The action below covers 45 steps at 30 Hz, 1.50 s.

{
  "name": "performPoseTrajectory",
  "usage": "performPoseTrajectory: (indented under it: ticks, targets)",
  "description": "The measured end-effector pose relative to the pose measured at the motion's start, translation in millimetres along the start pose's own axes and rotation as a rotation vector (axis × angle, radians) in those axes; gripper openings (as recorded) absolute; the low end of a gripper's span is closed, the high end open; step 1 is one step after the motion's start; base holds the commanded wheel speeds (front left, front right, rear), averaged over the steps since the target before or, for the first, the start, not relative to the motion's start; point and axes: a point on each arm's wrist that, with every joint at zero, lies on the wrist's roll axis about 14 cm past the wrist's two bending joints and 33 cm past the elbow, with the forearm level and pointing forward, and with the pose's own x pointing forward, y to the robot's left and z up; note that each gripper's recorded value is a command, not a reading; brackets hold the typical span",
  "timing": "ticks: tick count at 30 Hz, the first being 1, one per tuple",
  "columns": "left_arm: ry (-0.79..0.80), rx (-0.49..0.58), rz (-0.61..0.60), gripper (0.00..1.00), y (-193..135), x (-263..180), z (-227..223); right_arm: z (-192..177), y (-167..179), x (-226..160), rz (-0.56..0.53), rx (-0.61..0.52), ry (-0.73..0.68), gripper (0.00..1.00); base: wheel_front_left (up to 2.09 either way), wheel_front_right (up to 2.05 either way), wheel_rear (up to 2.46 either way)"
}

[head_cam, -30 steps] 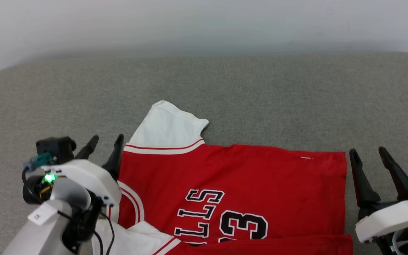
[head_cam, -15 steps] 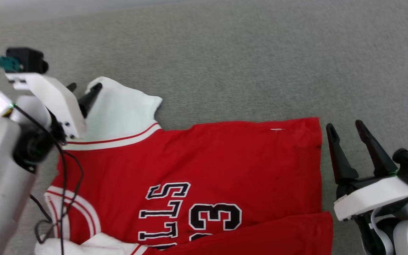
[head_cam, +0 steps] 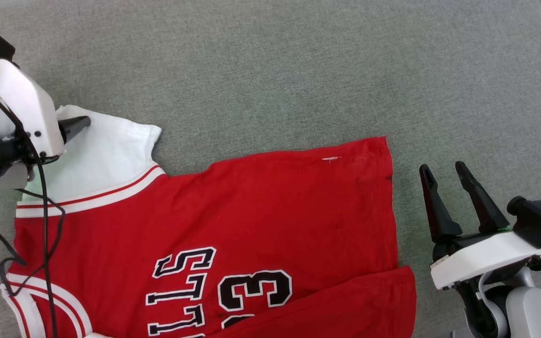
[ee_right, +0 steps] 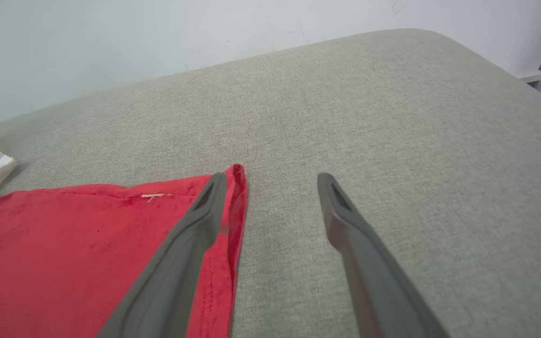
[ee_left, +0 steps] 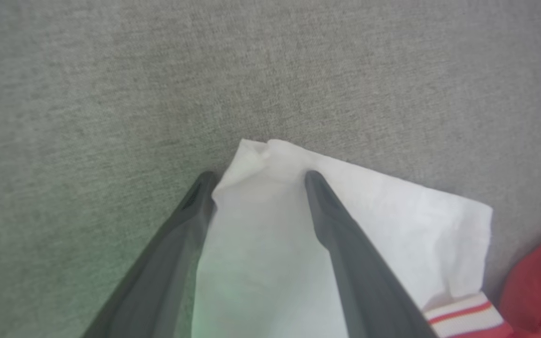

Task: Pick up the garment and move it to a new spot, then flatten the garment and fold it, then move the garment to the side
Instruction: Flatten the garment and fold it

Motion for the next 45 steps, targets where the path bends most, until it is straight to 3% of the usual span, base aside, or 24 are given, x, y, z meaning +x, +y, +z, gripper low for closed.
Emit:
performPoseTrajectory:
  ticks: [1, 3, 14, 21, 32, 40, 41, 42, 43, 45]
  targets:
    - [0.02, -0.003, -0.003, 0.95, -1, 1, -2, -1, -2, 0, -0.006, 0.003, 0.001, 1.0, 0.0, 0.0, 0.0]
    - [0.032, 0.0, -0.007, 0.0, -3, 4, -2, -2, -4, 0, -0.013, 0.011, 0.005, 1.0, 0.0, 0.0, 0.0]
    - [-0.061, 0.03, -0.009, 0.0, -9, -8, 6, -1, -11, 9, -0.009, 0.07, 0.055, 1.0, 0.0, 0.0, 0.0]
    - [-0.2, 0.083, -0.023, 0.0, -19, -42, 22, -21, -11, 19, 0.069, 0.031, 0.312, 1.0, 0.0, 0.0, 0.0]
    - [-0.341, 0.129, -0.008, 0.0, -16, -83, 29, -36, 39, 57, 0.27, -0.088, 0.553, 1.0, 0.0, 0.0, 0.0]
    - [-0.36, 0.111, -0.008, 0.0, -6, -81, 22, -85, 35, 56, 0.269, -0.156, 0.856, 1.0, 0.0, 0.0, 0.0]
    - [-0.359, 0.108, -0.006, 0.0, -4, -81, 20, -87, 36, 56, 0.273, -0.161, 0.875, 0.44, 0.0, 0.0, 0.0]
    - [-0.361, 0.104, -0.007, 0.0, -3, -81, 18, -88, 38, 57, 0.277, -0.161, 0.884, 0.12, 0.0, 0.0, 0.0]
    - [-0.362, 0.101, -0.009, 0.0, -3, -80, 17, -89, 38, 57, 0.278, -0.164, 0.889, 0.0, 0.0, 0.0, 0.0]
    - [-0.376, 0.093, -0.012, 0.0, -3, -82, 16, -86, 41, 58, 0.288, -0.164, 0.884, 0.0, 0.0, 0.0, 0.0]
